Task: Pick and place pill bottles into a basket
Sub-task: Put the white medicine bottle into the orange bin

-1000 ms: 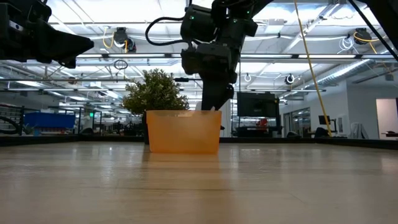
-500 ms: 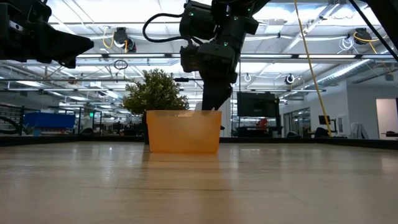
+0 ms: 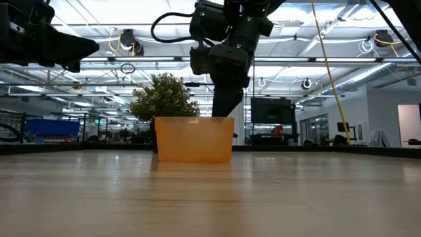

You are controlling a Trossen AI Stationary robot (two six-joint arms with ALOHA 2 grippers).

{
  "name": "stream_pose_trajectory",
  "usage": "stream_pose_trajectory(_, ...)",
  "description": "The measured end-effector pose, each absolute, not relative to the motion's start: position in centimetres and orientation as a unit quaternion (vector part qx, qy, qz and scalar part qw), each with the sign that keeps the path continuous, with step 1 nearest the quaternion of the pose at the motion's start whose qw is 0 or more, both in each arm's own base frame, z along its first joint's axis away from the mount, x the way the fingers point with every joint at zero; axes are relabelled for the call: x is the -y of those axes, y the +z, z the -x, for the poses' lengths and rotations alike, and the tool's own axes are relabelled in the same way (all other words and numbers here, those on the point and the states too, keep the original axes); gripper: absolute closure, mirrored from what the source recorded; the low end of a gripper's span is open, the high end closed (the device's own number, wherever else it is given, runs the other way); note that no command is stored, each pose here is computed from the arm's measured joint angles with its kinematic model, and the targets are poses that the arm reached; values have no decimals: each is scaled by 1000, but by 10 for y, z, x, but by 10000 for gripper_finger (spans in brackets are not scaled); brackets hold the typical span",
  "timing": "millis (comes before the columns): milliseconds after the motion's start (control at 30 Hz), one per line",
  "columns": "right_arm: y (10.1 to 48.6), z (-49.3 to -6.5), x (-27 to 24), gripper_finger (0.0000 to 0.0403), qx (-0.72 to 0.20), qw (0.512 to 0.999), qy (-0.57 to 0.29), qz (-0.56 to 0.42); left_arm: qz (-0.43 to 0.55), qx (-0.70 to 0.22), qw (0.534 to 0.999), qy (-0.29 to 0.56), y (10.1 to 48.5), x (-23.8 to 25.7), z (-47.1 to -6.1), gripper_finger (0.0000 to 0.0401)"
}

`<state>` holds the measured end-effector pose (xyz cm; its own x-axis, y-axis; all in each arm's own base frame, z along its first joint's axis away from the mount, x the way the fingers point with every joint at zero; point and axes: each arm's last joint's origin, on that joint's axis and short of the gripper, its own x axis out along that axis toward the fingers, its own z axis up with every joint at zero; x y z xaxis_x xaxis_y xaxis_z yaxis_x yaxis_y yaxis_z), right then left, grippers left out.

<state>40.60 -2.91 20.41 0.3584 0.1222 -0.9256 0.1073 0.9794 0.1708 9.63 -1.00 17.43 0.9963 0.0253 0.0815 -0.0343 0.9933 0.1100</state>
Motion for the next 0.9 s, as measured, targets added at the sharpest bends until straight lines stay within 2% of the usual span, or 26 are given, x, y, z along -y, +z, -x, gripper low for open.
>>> stream_pose_trajectory(267,213,-390,14,222,-610,785,6,-111,-56,40,998,15,174,10,-96,334)
stream_pose_trajectory(567,253,-365,-27,227,-609,782,8,-134,-56,40,998,15,174,10,-96,334)
stream_pose_trajectory(900,276,-330,-103,227,-628,755,-26,-187,-56,40,998,15,174,10,-96,334)
